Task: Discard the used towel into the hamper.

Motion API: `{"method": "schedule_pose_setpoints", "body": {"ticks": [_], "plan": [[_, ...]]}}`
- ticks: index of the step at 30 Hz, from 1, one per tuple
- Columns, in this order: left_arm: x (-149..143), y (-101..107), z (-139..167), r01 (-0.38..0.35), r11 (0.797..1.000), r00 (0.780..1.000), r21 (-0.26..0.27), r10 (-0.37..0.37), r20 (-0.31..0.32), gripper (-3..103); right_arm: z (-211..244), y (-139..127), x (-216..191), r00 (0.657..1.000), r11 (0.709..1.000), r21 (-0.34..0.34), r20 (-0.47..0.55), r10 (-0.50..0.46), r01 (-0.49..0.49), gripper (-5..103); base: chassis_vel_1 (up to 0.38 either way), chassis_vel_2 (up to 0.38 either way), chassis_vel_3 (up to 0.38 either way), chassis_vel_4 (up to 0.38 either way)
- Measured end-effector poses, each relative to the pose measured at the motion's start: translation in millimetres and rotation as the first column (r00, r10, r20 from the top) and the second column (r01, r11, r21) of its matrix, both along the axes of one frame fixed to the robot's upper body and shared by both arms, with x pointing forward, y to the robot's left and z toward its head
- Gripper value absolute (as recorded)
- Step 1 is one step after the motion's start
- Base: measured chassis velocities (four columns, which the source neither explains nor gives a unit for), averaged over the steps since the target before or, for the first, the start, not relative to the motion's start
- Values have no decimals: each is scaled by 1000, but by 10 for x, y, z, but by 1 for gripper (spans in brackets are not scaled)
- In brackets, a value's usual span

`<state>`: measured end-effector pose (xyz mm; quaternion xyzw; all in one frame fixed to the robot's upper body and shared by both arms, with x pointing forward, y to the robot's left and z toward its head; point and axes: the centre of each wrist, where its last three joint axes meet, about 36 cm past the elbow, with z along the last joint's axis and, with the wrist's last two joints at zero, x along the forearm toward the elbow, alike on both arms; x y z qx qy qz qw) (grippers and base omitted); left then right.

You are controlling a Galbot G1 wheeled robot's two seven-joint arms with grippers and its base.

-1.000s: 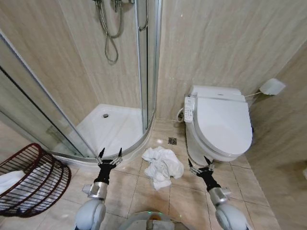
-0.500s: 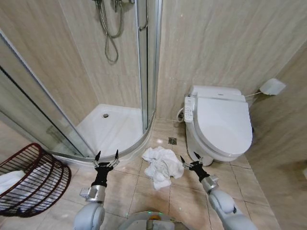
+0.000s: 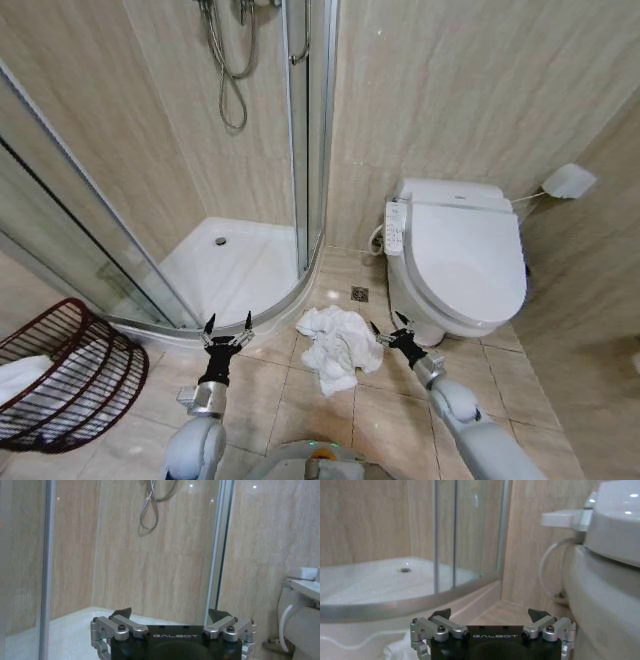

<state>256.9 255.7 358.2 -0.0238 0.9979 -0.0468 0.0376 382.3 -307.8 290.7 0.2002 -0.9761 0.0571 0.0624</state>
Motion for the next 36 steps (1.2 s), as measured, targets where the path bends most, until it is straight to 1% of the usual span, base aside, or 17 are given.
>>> {"method": "schedule_pose_setpoints", "body": {"ticks": [1, 6, 7, 11, 12, 14, 15, 18, 21, 22, 23, 26, 27, 29, 32, 34, 36], "plan": [[0, 0, 0, 0, 1000, 1000, 0, 0, 0, 100, 0, 0, 0, 1000, 1000, 0, 0, 0, 0, 100, 0, 0, 0, 0], [-32, 6, -4, -6, 1000, 1000, 5, 6, -7, 100, 44, 258, 195, 998, 998, 28, 16, 63, -63, 100, 0, 0, 0, 0], [-32, 6, -4, -6, 1000, 1000, 5, 6, -7, 100, 44, 258, 195, 998, 998, 28, 16, 63, -63, 100, 0, 0, 0, 0], [-41, -18, 5, -13, 1000, 1000, 5, 13, -6, 100, 47, 369, 243, 991, 990, 39, 2, 133, -133, 100, 0, 0, 0, 0], [-41, -18, 5, -13, 1000, 1000, 5, 13, -6, 100, 47, 369, 243, 991, 990, 39, 2, 133, -133, 100, 0, 0, 0, 0], [-44, -47, 1, -14, 1000, 1000, 4, 14, -7, 100, 36, 430, 241, 981, 981, 46, -20, 191, -190, 100, 0, 0, 0, 0], [-44, -47, 1, -14, 1000, 1000, 4, 14, -7, 100, 36, 430, 241, 981, 981, 46, -20, 191, -190, 100, 0, 0, 0, 0], [-48, -69, 14, -16, 1000, 1000, 4, 16, -4, 100, 13, 538, 230, 965, 967, 60, -70, 252, -248, 100, 0, 0, 0, 0], [-52, -70, 22, -16, 1000, 1000, 5, 16, -3, 100, 6, 581, 230, 961, 965, 69, -89, 260, -254, 100, 0, 0, 0, 0], [-56, -67, 38, -15, 1000, 1000, 6, 15, -1, 100, -24, 632, 243, 957, 964, 80, -121, 264, -255, 100, 0, 0, 0, 0], [-56, -67, 38, -15, 1000, 1000, 6, 15, -1, 100, -24, 632, 243, 957, 964, 80, -121, 264, -255, 100, 0, 0, 0, 0], [-67, -53, 60, -17, 1000, 1000, 10, 17, 2, 100, -62, 666, 290, 953, 970, 89, -186, 241, -228, 100, 0, 0, 0, 0], [-67, -53, 60, -17, 1000, 1000, 10, 17, 2, 100, -62, 666, 290, 953, 970, 89, -186, 241, -228, 100, 0, 0, 0, 0], [-70, -50, 61, -18, 1000, 1000, 10, 18, 2, 100, -72, 659, 322, 947, 976, 84, -239, 216, -202, 100, 0, 0, 0, 0], [-71, -55, 60, -19, 1000, 1000, 8, 19, 2, 100, -81, 643, 346, 938, 978, 69, -275, 210, -198, 100, 0, 0, 0, 0], [-71, -59, 59, -19, 1000, 1000, 6, 19, 3, 100, -92, 630, 362, 934, 977, 61, -285, 214, -205, 100, 0, 0, 0, 0], [-66, -65, 60, -19, 1000, 1000, 4, 19, 5, 100, -113, 602, 421, 917, 973, 47, -326, 230, -228, 100, 0, 0, 0, 0]]}}
